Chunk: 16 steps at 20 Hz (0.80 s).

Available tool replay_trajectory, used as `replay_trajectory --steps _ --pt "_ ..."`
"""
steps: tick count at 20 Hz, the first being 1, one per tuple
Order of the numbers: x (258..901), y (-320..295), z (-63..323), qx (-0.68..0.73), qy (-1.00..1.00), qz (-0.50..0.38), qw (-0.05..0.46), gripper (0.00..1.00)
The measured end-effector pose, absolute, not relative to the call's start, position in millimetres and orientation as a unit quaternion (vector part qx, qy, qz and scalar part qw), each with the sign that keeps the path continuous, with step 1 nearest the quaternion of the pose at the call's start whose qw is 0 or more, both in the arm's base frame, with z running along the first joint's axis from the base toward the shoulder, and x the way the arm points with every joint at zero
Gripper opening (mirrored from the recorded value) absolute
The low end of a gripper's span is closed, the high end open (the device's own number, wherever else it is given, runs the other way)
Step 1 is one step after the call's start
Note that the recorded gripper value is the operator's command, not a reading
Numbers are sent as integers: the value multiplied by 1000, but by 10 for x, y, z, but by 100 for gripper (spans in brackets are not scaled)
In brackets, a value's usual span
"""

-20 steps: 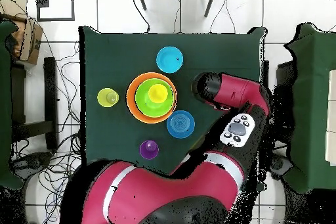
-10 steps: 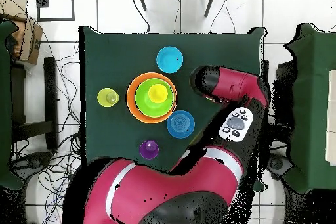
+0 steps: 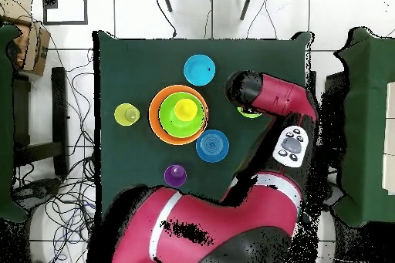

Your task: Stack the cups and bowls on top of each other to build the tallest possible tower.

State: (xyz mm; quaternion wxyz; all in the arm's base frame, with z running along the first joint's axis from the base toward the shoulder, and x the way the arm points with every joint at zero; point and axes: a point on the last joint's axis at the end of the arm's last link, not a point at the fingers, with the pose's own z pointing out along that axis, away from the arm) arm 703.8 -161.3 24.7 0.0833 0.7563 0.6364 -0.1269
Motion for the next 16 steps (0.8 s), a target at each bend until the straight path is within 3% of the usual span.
replay_trajectory --steps 6,16 --pt "7164 -1526 221 781 620 -60 51 100" --pt "7187 -1573 102 796 604 -10 42 100"
